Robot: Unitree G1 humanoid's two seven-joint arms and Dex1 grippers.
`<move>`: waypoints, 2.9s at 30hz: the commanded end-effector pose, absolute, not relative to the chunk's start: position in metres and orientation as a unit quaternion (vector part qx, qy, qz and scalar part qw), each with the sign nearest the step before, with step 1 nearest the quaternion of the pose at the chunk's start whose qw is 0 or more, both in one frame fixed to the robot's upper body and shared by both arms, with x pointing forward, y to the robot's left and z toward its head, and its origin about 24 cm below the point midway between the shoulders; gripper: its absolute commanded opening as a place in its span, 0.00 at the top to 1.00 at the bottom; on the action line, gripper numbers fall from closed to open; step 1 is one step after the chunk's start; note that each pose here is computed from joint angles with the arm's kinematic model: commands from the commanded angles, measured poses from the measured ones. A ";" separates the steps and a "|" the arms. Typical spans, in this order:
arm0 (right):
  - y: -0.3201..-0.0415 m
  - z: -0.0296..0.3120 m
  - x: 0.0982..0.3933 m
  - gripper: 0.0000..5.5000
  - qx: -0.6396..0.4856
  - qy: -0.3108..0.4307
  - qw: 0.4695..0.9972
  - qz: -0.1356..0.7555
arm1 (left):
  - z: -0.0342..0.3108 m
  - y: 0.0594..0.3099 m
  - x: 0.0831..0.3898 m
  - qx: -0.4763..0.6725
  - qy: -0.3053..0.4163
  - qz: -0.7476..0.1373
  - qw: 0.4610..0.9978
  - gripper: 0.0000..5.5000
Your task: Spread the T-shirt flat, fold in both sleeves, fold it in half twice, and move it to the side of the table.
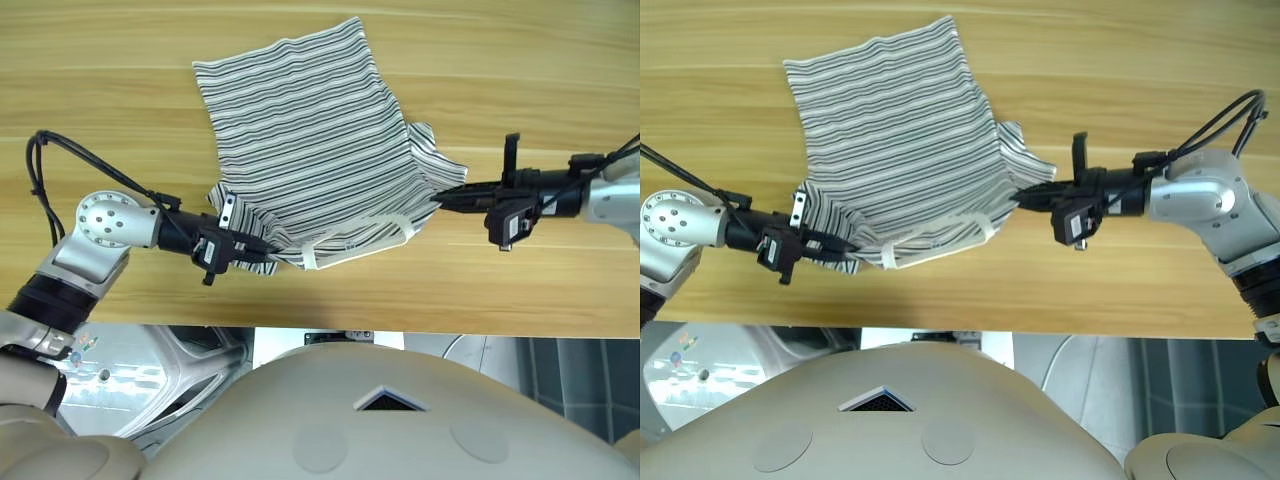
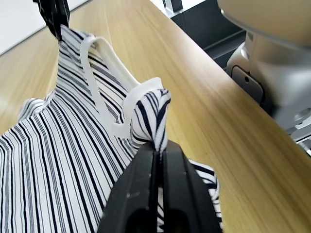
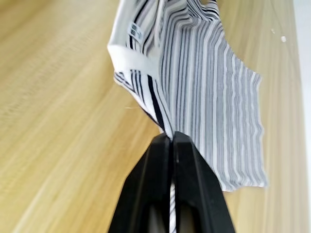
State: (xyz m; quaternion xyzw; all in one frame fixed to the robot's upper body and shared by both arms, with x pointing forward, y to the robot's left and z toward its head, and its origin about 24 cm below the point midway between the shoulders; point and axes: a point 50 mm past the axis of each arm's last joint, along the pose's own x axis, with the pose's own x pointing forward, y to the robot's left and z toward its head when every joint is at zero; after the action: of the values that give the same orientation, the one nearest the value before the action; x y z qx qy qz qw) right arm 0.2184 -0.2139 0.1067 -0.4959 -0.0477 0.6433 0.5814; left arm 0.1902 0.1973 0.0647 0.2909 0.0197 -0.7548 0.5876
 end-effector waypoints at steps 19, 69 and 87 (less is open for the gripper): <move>-0.217 0.086 0.164 0.71 -0.545 0.072 0.478 0.685 | 0.072 0.209 0.162 0.292 0.110 -0.789 0.529 0.64; -0.145 0.030 0.236 1.00 -0.497 -0.087 0.676 0.538 | 0.103 0.181 0.220 0.260 -0.200 -0.586 0.741 0.99; -0.142 0.073 0.277 1.00 -0.500 -0.104 0.763 0.396 | 0.098 0.183 0.221 0.260 -0.196 -0.579 0.748 0.99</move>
State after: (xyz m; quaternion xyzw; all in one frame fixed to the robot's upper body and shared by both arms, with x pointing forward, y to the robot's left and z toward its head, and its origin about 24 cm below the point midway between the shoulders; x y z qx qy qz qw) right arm 0.2636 -0.1357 0.0769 -0.4740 -0.1249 0.4294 0.7586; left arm 0.2205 0.1814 0.0975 0.2519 -0.1970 -0.5822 0.7475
